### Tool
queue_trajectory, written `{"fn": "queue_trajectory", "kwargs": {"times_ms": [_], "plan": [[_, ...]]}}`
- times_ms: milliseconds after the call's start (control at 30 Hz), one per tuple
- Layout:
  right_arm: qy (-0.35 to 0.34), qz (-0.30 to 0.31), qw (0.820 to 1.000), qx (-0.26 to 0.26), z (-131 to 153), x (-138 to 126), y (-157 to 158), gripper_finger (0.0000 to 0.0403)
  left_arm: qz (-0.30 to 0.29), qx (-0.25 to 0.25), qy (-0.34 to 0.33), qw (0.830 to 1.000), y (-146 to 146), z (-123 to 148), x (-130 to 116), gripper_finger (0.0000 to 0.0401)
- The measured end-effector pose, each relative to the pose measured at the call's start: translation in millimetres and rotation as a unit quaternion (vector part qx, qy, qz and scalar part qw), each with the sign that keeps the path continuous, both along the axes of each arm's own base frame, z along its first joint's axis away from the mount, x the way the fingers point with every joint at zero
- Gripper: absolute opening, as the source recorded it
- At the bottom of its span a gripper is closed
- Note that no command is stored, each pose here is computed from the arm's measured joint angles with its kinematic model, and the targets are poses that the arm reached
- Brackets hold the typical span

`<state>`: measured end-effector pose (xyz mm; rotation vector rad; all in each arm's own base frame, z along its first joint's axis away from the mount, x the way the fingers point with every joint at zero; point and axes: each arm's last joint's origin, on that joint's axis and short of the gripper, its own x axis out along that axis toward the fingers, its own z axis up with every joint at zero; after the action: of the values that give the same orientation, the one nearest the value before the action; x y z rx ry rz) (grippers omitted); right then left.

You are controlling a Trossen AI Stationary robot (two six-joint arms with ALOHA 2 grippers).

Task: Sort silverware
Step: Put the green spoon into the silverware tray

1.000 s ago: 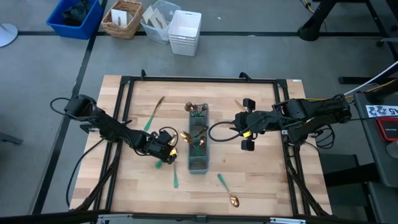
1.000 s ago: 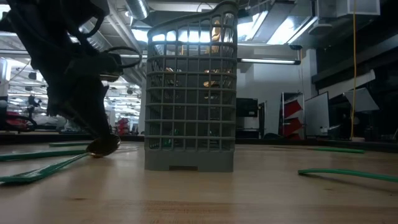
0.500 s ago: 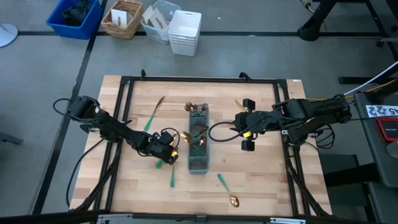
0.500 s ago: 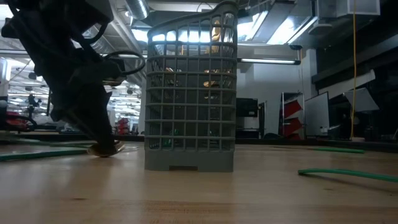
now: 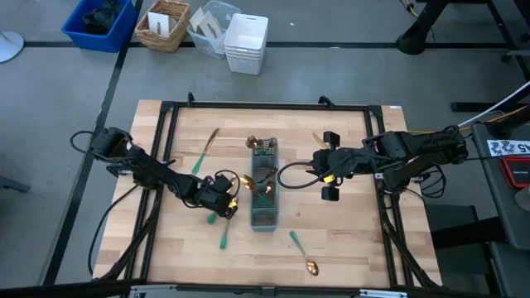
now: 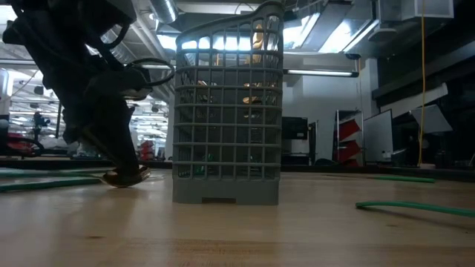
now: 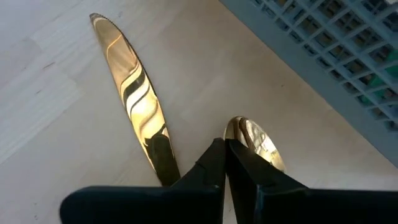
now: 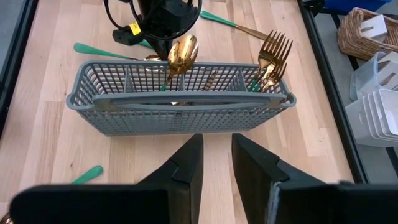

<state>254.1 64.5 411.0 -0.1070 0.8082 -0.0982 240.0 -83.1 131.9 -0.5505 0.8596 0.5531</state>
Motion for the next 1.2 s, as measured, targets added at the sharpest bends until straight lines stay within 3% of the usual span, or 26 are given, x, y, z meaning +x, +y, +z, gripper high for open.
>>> {"fn": "queue_trajectory", "kwargs": {"times_ms": [267, 500, 600, 733, 833, 967, 1067, 1200], "plan": [[0.017, -0.004, 1.000, -0.001, 2.0, -11.4, -3.3, 0.0088, -0.058, -0.015, -0.040, 0.997, -4.0, 29.3, -8.7, 0.0000], [0.031, -0.048, 0.998, -0.020, 6.6, -32.2, -11.5, 0.0088, -0.101, -0.044, -0.107, 0.988, -14.4, 61.9, -23.7, 0.0000], [0.042, -0.084, 0.995, -0.038, 6.2, -40.2, -15.7, 0.0088, -0.112, -0.059, -0.142, 0.982, -17.0, 75.9, -30.1, 0.0000], [0.052, -0.138, 0.987, -0.061, 2.7, -49.9, -20.9, 0.0088, -0.149, -0.056, -0.232, 0.960, -20.6, 101.3, -33.1, 0.0000], [0.055, -0.172, 0.980, -0.082, -8.8, -55.8, -24.3, 0.0088, -0.169, -0.003, -0.322, 0.932, -20.5, 123.9, -31.7, 0.0000], [0.078, -0.194, 0.973, -0.094, -33.8, -64.5, -27.5, 0.0088, -0.173, 0.128, -0.414, 0.885, -14.3, 150.9, -27.5, 0.0000], [0.094, -0.213, 0.968, -0.092, -56.2, -70.3, -29.2, 0.0088, -0.155, 0.228, -0.442, 0.854, -5.4, 164.6, -23.8, 0.0000], [0.115, -0.240, 0.960, -0.089, -86.8, -76.1, -31.2, 0.0088, -0.132, 0.325, -0.436, 0.829, 9.7, 174.0, -19.9, 0.0000]]}}
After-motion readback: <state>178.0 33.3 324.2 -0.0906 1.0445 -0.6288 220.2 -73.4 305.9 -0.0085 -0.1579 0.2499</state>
